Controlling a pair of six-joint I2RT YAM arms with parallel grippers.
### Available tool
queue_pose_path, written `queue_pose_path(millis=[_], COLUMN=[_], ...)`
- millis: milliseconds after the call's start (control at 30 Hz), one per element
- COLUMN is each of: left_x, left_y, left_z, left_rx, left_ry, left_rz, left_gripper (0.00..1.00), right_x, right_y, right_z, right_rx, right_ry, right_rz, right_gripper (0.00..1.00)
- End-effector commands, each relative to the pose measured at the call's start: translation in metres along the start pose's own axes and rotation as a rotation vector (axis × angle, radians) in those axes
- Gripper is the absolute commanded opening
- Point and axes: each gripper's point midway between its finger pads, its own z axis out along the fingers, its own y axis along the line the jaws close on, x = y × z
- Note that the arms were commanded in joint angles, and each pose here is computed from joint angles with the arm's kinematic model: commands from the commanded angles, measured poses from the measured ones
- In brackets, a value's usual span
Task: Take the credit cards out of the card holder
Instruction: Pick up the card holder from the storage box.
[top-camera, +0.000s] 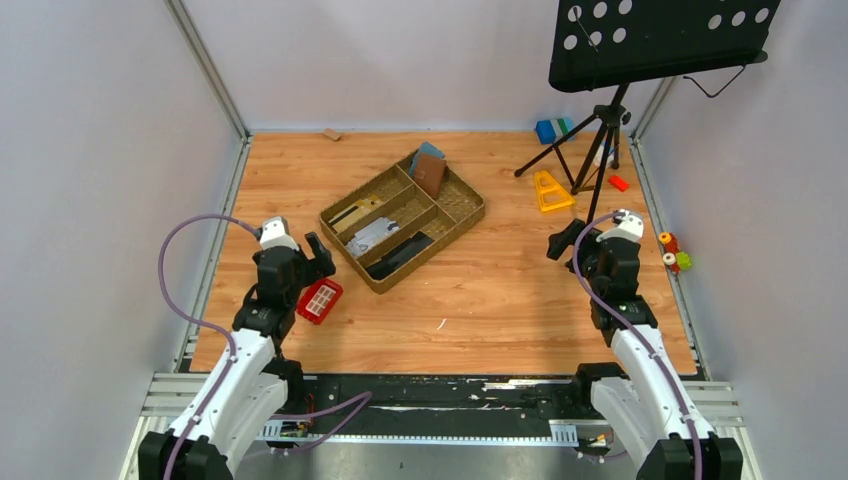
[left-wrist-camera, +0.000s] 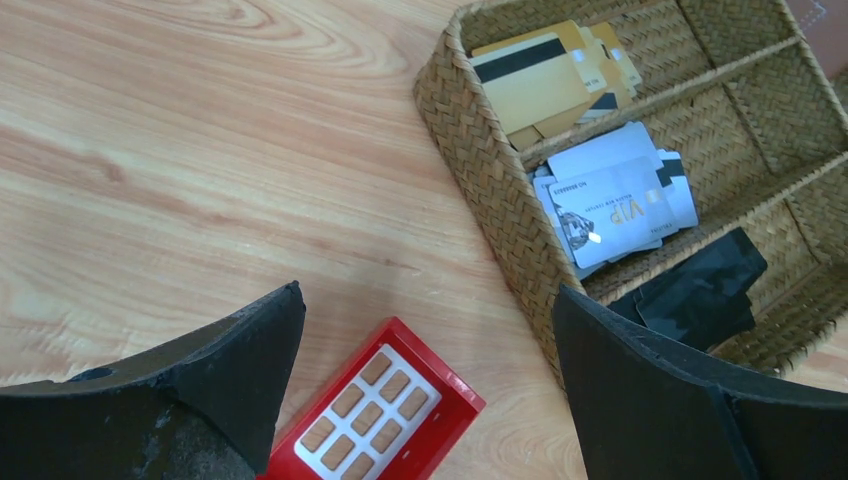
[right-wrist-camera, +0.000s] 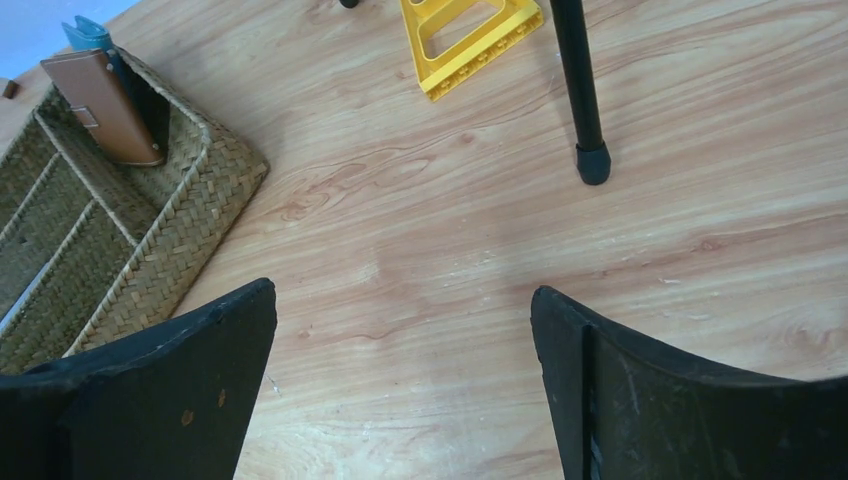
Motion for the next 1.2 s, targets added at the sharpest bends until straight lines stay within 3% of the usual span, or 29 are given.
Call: queue_pose_path(millis=[0, 267, 533, 867, 1167], left_x=[-0.003, 0.001, 0.002, 0.003, 0.007], left_y=[-0.014, -0.051, -0.066, -0.078, -0.079], left_z=[0.0, -0.012, -0.018, -0.022, -0.019], left_rx=[0.086, 0.348, 0.44, 0.52, 0.528], left_ry=[-0.023, -0.082, -0.085, -0.1, -0.092], left_rz=[-0.008, 0.028, 0.037, 0.036, 0.04], left_gripper=[1.0, 1.0, 1.0, 1.0, 1.0], right_x=[-0.015, -0.03, -0.051, -0.033, -0.012], right_y=[0.019, 0.08, 0.157, 0.241, 0.263], right_z=[-0.002, 0.012, 0.055, 0.124, 0.187], right_rx=[-0.102, -0.385, -0.573, -0.696, -0.704], right_ry=[-0.065, 0.001, 0.091, 0.183, 0.243], right_rz=[0.017, -0.052, -0.144, -0.237, -0.296], right_gripper=[0.99, 0.99, 0.94, 0.88, 0.87])
